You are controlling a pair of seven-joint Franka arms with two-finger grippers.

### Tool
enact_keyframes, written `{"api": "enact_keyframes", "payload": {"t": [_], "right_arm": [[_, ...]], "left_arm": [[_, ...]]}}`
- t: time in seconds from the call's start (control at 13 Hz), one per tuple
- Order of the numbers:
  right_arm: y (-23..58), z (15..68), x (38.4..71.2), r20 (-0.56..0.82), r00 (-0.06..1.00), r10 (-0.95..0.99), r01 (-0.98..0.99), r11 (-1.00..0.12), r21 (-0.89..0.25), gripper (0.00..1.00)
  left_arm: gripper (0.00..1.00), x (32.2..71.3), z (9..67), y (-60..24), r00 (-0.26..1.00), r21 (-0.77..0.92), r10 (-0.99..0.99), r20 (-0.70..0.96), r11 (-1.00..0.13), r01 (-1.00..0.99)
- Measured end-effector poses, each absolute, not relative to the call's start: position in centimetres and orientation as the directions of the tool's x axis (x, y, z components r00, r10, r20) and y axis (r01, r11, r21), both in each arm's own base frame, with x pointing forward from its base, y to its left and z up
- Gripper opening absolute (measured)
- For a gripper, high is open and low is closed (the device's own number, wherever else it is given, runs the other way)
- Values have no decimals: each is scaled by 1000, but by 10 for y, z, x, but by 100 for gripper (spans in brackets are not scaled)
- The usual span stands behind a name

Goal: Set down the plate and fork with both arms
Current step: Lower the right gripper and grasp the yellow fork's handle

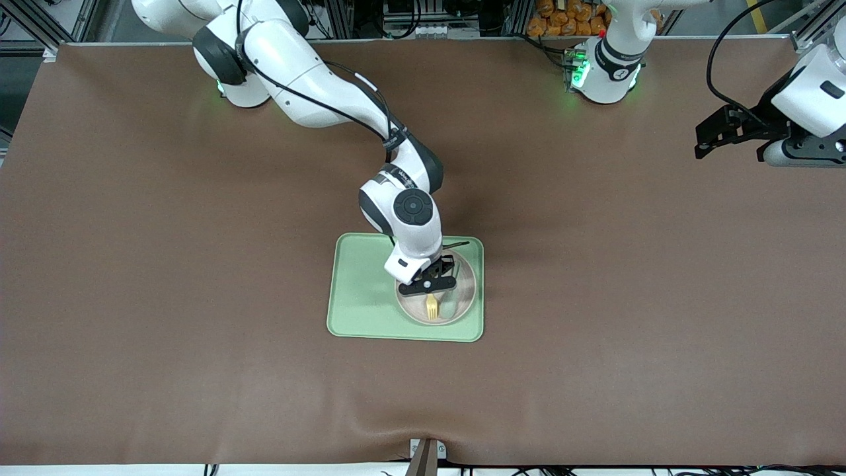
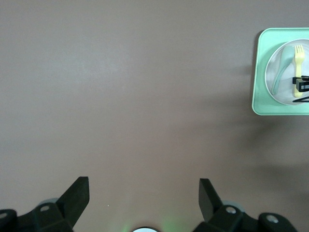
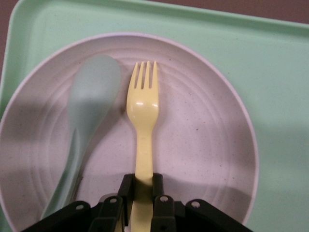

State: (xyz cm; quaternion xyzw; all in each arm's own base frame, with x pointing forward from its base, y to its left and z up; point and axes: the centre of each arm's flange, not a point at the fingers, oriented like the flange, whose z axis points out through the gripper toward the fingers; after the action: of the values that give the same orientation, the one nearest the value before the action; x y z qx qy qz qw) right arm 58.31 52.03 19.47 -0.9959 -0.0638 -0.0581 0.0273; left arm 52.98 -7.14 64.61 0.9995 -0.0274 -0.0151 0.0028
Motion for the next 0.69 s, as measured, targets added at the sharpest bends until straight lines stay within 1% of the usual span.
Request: {"api": "enact_keyframes", "payload": {"t": [0.38, 0.69], "right_arm": [[520, 202, 588, 125, 985, 118, 124, -991, -45, 20], [514, 208, 590, 74, 993, 91, 93, -995, -29, 20]], "left_arm": [[100, 530, 646, -67, 998, 6, -46, -30, -999, -45], [100, 531, 646, -65, 999, 6, -43, -27, -999, -42]]}}
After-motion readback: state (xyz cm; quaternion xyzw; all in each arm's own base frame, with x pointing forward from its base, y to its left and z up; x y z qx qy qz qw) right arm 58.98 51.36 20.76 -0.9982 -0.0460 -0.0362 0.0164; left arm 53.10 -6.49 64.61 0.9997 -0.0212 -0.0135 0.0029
